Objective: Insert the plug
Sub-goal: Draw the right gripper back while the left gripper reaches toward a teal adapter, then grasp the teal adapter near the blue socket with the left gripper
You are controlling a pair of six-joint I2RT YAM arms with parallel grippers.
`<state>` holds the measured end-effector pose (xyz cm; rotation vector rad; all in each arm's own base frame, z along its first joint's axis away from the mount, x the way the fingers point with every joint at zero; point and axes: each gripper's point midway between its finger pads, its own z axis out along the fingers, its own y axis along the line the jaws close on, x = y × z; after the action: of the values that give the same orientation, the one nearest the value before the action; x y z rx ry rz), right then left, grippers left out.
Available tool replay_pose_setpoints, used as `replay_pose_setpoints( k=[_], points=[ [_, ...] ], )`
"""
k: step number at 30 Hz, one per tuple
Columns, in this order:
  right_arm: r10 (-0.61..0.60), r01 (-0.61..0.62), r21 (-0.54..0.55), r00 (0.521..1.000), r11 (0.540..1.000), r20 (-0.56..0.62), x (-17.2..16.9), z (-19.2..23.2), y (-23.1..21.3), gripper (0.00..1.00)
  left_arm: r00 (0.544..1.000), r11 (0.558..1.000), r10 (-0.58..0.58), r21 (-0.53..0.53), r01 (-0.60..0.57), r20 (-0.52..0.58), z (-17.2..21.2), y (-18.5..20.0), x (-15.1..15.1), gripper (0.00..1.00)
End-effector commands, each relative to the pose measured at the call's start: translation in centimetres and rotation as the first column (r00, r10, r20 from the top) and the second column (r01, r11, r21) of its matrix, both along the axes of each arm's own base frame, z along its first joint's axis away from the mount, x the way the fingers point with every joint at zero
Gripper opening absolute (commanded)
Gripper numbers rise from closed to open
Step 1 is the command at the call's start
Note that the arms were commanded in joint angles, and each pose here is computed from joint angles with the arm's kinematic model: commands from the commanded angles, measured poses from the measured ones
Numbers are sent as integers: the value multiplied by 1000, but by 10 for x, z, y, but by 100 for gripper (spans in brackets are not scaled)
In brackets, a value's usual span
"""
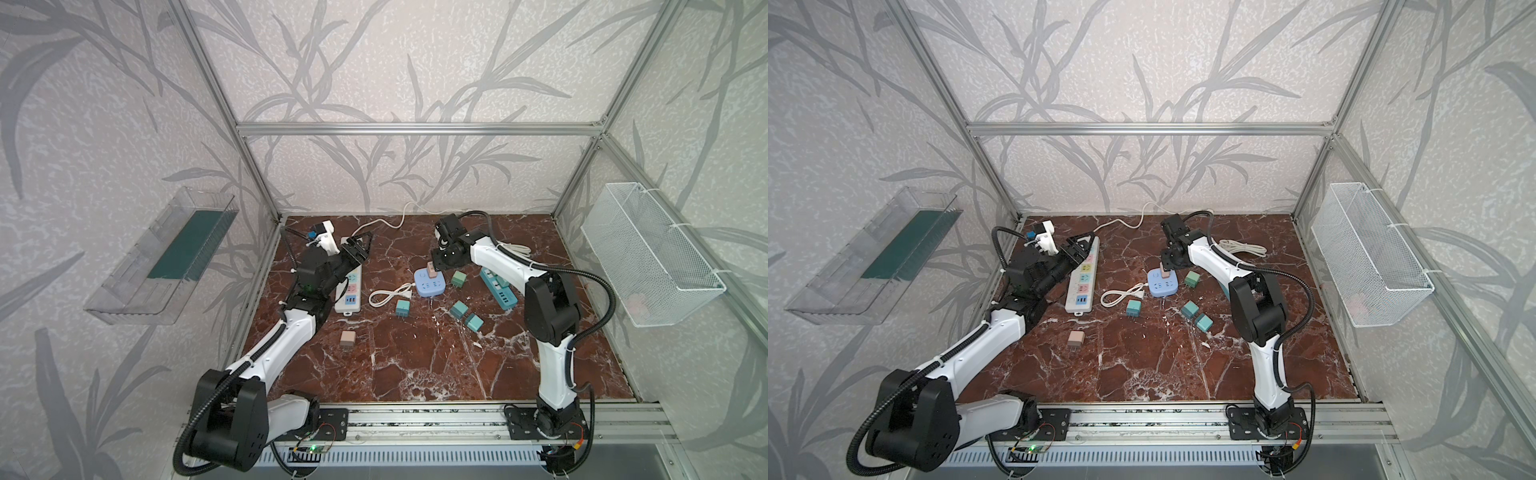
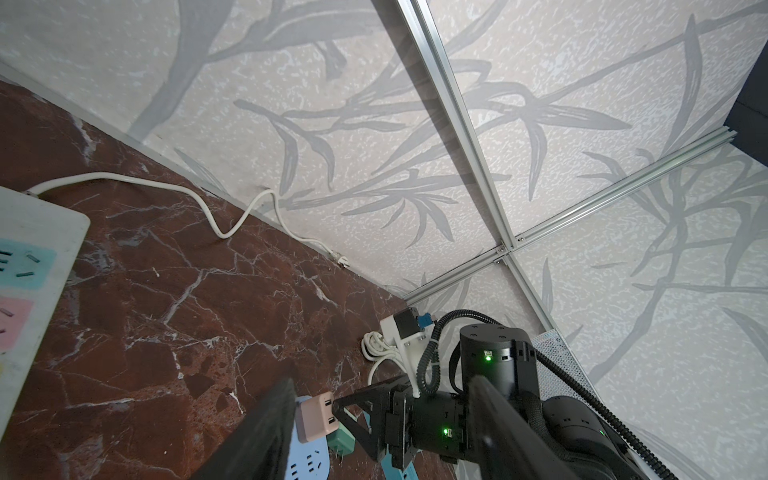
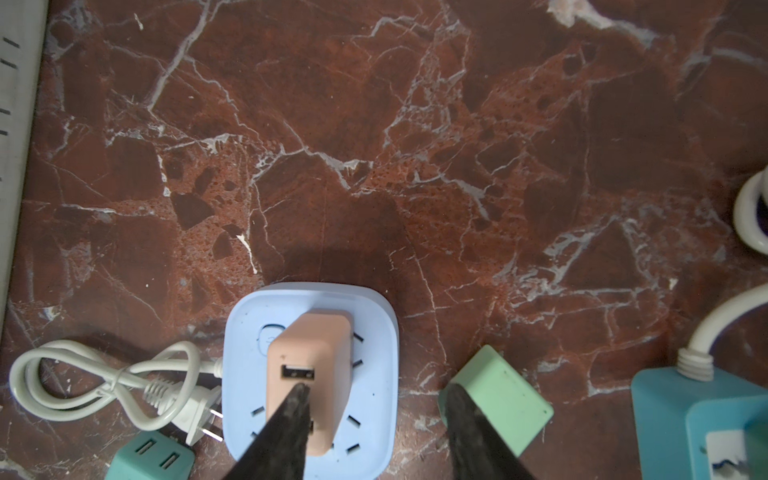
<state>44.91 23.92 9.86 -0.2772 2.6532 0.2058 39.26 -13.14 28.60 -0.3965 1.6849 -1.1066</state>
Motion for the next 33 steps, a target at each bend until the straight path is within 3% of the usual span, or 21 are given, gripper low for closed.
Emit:
replay_pose_setpoints(
  k=[1, 6, 11, 14, 17, 24, 28, 33],
  points=[
    [-6, 1, 60, 997, 998, 73, -11, 50, -4, 54, 1000, 1000, 5, -9, -6, -16, -4, 1, 2, 67],
    [-52, 38, 124, 992, 992, 116, -45, 63, -21, 58, 992, 996, 3, 84, 8, -124, -23, -1, 6, 65],
    [-95, 77, 155, 989, 985, 115, -91, 46, -47, 60, 951, 942, 0, 319, 104, -310, -66, -19, 2, 64],
    [-93, 76, 151, 989, 986, 111, -112, 40, -58, 61, 903, 838, -50, 474, 270, -426, -92, -45, -9, 65],
    [-90, 72, 150, 990, 986, 111, -126, 38, -66, 62, 852, 675, -87, 599, 431, -516, -116, -71, -24, 65],
    [-84, 71, 137, 992, 988, 99, -138, 25, -74, 66, 745, 343, -77, 684, 644, -662, -164, -101, -61, 70],
    [-72, 53, 164, 991, 985, 112, -142, 28, -72, 67, 691, 265, -49, 658, 705, -721, -192, -110, -80, 71],
    [-73, 51, 179, 990, 982, 118, -145, 24, -73, 68, 664, 239, 10, 647, 724, -747, -214, -103, -86, 71]
  ],
)
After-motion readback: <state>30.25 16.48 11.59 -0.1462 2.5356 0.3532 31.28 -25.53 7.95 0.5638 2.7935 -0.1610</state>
